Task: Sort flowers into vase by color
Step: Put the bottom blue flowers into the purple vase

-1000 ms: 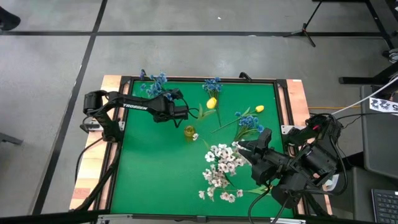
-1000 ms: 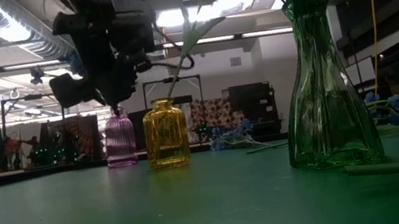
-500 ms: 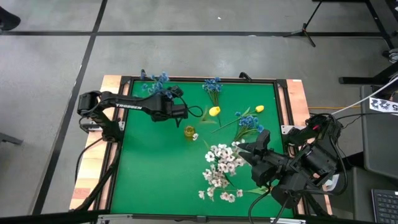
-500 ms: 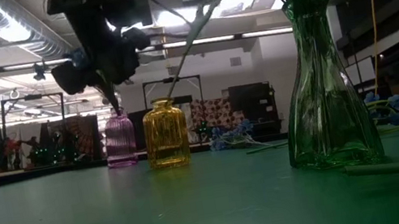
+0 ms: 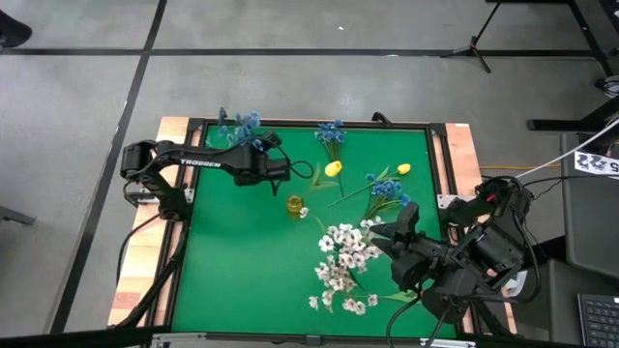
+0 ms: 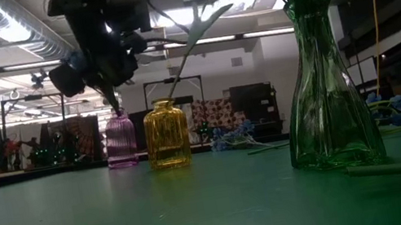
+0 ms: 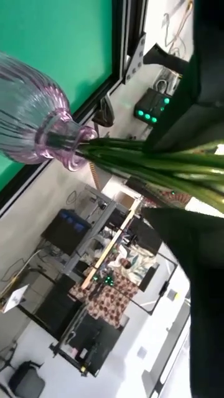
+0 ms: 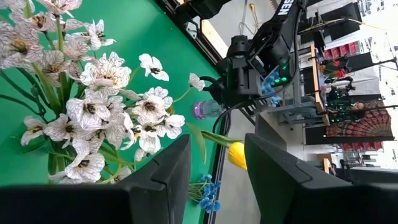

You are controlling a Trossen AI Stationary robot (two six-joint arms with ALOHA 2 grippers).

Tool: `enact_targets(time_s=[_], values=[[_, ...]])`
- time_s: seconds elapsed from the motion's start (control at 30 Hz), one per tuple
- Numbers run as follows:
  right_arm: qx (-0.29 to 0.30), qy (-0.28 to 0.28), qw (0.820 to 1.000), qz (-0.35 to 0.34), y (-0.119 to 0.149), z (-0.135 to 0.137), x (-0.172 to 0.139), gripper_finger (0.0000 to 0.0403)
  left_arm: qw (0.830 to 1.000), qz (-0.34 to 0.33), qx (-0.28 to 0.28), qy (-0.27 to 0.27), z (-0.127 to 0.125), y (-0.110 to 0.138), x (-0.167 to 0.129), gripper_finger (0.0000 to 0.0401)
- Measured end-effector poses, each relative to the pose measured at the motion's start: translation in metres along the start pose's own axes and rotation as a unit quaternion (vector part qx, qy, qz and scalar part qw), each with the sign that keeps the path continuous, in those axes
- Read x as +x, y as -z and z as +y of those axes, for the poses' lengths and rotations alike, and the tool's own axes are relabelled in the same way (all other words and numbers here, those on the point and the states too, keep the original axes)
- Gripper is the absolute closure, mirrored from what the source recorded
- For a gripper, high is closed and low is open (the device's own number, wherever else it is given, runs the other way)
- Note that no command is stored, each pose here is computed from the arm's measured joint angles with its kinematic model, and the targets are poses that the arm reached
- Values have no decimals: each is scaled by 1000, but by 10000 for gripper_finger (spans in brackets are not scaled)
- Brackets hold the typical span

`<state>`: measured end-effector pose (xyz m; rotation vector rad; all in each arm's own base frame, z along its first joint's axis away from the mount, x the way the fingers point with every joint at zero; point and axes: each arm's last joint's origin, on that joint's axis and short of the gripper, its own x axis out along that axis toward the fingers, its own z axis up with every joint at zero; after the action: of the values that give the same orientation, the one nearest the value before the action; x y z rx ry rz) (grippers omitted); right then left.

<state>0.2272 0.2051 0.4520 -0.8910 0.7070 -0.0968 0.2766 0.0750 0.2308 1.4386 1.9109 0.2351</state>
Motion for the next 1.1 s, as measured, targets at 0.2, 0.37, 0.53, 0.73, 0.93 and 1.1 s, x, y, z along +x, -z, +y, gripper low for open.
enact_targets(time_s=[0.2,0.37,0.53,0.73,0.93,1.1], values=[[0,1,1000,0,0,0,0,251,1000,2,15,-2,0,0,0,377],[8,1,1000,0,0,0,0,251,1000,3,13,-2,0,0,0,390],[12,1,1000,0,0,0,0,251,1000,6,20,-4,0,0,0,395],[12,-3,1000,0,0,0,0,251,1000,11,10,-7,0,0,0,397],[12,-4,1000,0,0,0,0,251,1000,11,5,-6,1,1,1,399],[14,-21,1000,-1,0,1,0,251,1000,1,-14,0,0,0,1,382]])
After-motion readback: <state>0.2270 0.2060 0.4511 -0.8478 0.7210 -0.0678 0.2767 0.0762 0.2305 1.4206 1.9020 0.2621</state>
